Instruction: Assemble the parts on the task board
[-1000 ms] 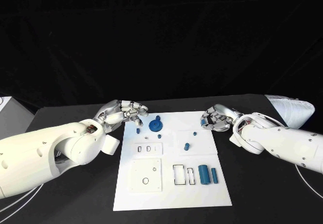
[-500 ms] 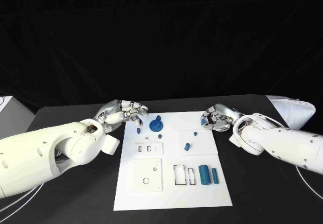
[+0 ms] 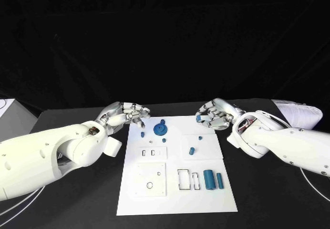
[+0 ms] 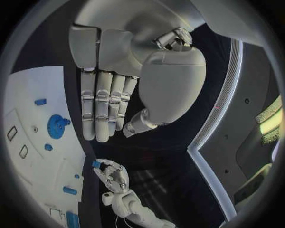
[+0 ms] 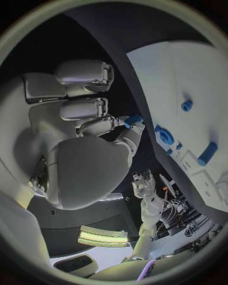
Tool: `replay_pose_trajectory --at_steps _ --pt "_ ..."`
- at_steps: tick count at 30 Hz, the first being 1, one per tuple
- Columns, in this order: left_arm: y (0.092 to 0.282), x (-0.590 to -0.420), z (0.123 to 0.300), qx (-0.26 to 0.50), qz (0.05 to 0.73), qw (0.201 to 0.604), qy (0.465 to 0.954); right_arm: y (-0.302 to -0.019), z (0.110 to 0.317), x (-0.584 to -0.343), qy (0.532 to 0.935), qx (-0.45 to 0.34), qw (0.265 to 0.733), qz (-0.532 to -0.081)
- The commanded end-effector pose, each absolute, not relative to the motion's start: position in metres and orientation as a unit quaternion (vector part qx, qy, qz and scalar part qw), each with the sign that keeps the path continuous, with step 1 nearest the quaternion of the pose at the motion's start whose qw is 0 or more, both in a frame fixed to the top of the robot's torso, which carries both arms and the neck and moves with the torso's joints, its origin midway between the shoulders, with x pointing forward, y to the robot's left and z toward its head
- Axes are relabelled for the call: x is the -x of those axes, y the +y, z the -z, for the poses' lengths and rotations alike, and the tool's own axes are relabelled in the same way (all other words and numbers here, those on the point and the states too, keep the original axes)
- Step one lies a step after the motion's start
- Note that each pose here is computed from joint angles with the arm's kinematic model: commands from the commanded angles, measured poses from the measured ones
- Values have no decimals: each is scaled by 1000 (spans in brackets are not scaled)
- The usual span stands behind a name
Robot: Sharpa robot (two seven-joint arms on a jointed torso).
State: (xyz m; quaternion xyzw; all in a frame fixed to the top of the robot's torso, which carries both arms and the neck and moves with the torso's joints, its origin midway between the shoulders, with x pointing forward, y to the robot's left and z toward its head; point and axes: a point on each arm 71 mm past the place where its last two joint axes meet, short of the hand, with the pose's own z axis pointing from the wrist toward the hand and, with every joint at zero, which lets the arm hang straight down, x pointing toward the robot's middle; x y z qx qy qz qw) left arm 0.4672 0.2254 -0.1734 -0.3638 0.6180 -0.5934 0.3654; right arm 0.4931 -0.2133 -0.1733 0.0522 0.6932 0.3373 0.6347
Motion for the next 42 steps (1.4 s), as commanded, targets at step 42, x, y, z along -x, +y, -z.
replay_pose_trajectory --at_steps 42 --pt "219 -469 175 360 593 356 626 -58 238 -423 704 55 625 -334"
